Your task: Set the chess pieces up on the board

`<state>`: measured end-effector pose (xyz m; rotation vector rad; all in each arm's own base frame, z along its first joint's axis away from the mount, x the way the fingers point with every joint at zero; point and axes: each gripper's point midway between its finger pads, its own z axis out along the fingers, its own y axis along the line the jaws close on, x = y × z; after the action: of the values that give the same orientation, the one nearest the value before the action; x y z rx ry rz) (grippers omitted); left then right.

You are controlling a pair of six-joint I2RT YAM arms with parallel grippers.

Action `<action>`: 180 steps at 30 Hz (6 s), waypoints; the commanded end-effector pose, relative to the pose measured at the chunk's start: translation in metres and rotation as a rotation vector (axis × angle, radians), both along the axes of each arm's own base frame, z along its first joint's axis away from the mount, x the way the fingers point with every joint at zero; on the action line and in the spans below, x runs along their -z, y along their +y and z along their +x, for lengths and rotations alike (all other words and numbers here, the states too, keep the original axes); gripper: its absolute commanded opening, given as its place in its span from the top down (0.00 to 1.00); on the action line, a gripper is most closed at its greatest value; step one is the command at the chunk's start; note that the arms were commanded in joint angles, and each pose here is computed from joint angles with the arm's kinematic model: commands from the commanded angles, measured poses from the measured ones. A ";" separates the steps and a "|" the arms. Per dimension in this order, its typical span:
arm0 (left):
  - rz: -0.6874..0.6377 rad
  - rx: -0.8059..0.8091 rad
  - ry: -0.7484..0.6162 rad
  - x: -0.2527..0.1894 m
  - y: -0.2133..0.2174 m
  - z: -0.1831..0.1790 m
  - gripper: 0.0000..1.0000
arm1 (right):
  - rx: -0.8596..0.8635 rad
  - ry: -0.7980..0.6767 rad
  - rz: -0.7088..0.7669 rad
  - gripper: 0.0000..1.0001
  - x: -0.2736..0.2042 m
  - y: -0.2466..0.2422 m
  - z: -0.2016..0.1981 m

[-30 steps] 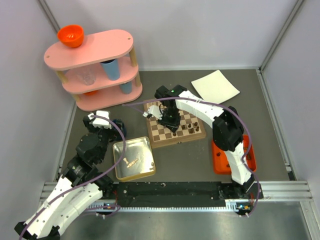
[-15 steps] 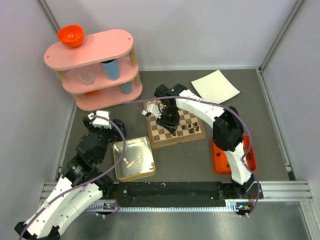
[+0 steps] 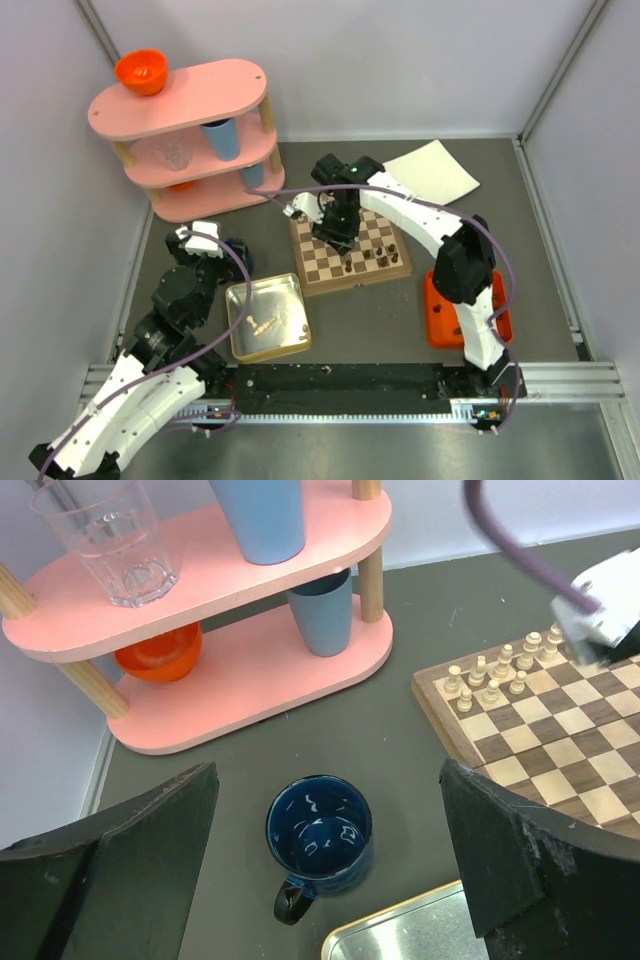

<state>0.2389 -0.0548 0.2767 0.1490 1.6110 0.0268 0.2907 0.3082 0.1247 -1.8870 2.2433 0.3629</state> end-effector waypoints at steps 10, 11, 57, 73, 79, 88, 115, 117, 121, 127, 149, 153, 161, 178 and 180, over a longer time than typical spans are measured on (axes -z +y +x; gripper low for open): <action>-0.043 0.197 -0.018 -0.004 -0.037 0.000 0.01 | 0.008 -0.017 0.405 0.53 -0.113 -0.079 -0.056; -0.035 0.219 -0.007 -0.001 -0.042 0.000 0.01 | 0.065 -0.024 0.435 0.52 -0.116 -0.098 -0.048; 0.011 0.366 0.104 0.020 -0.077 0.007 0.01 | 0.604 0.155 -0.022 0.60 0.067 -0.312 -0.135; 0.006 0.377 0.095 0.017 -0.078 0.005 0.01 | 0.608 0.122 0.046 0.63 0.048 -0.301 -0.125; 0.003 0.382 0.091 0.016 -0.078 0.004 0.01 | 0.602 0.116 0.048 0.63 0.044 -0.301 -0.128; 0.002 0.385 0.090 0.016 -0.078 0.003 0.01 | 0.635 0.132 -0.020 0.63 0.066 -0.312 -0.130; 0.004 0.368 0.091 0.017 -0.075 0.004 0.01 | 0.581 0.087 -0.052 0.99 0.039 -0.318 -0.134; 0.005 0.365 0.093 0.018 -0.075 0.004 0.01 | 0.568 0.056 -0.046 0.99 0.026 -0.318 -0.134; 0.007 0.354 0.095 0.019 -0.073 0.005 0.01 | 0.551 -0.032 0.008 0.99 -0.005 -0.313 -0.121; 0.017 0.331 0.103 0.023 -0.070 0.008 0.01 | 0.489 -0.055 0.199 0.99 -0.040 -0.270 -0.089; 0.039 0.305 0.115 0.029 -0.066 0.011 0.01 | 0.440 0.007 0.182 0.96 -0.011 -0.229 -0.092; 0.033 0.299 0.104 0.027 -0.063 0.009 0.01 | 0.520 0.047 0.153 0.96 -0.004 -0.233 -0.088; 0.026 0.309 0.100 0.024 -0.065 0.008 0.01 | 0.568 0.089 0.277 0.97 -0.027 -0.212 -0.065; 0.035 0.303 0.113 0.029 -0.065 0.010 0.01 | 0.939 0.223 0.246 0.97 -0.047 -0.203 -0.028; 0.036 0.300 0.114 0.029 -0.065 0.010 0.01 | 0.926 0.252 0.273 0.98 -0.051 -0.197 -0.028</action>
<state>0.2459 -0.1178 0.2373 0.4374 1.7205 -0.1793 0.2546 0.1002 0.1606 -0.6557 2.7449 0.6143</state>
